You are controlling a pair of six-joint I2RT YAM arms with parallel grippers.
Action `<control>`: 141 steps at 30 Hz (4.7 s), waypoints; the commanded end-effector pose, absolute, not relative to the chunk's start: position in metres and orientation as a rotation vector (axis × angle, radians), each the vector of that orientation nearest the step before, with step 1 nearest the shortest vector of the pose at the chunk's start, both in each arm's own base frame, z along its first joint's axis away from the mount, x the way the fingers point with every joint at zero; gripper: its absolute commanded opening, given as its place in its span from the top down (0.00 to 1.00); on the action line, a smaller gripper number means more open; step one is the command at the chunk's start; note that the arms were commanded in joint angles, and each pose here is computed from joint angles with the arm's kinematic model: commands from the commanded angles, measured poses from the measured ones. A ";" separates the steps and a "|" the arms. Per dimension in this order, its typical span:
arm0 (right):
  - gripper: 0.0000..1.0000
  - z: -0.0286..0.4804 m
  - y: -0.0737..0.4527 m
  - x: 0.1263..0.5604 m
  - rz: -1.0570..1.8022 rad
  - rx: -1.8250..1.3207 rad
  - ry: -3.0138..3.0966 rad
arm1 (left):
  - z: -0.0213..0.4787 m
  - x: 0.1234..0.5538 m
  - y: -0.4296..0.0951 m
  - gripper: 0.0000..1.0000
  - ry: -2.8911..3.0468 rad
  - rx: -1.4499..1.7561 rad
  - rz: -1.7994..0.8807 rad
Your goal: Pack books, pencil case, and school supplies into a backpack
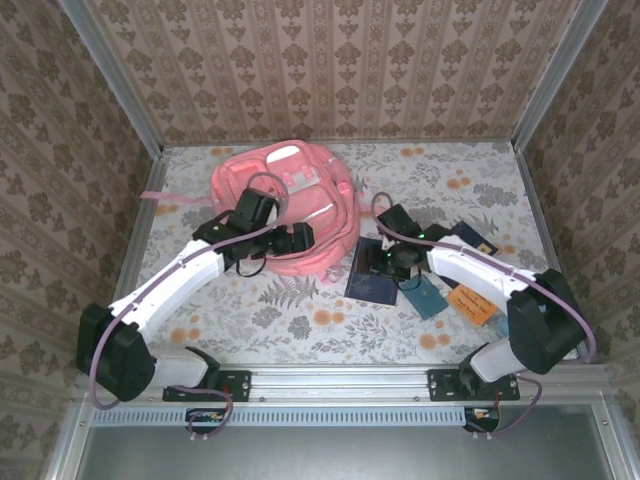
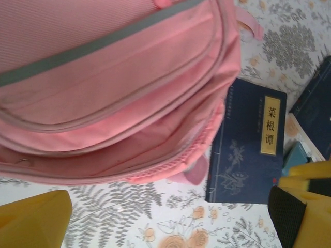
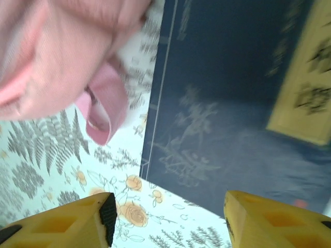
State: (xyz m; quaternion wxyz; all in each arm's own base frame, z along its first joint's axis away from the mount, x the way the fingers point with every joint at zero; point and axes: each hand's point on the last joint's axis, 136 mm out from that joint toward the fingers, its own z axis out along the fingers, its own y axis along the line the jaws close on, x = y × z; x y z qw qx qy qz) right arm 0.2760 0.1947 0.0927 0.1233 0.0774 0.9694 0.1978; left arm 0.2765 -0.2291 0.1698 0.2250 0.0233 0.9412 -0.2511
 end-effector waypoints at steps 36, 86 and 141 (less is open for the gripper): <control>0.61 0.022 0.133 0.305 0.404 0.447 3.007 | 0.033 0.270 -0.366 0.60 3.030 0.296 -0.540; 0.72 0.055 0.194 0.285 0.683 0.448 2.962 | 0.008 0.233 -0.349 0.56 3.216 0.272 -0.600; 0.98 0.244 0.222 0.312 1.471 -0.103 2.370 | 0.230 0.323 -0.326 0.51 2.331 0.308 -1.606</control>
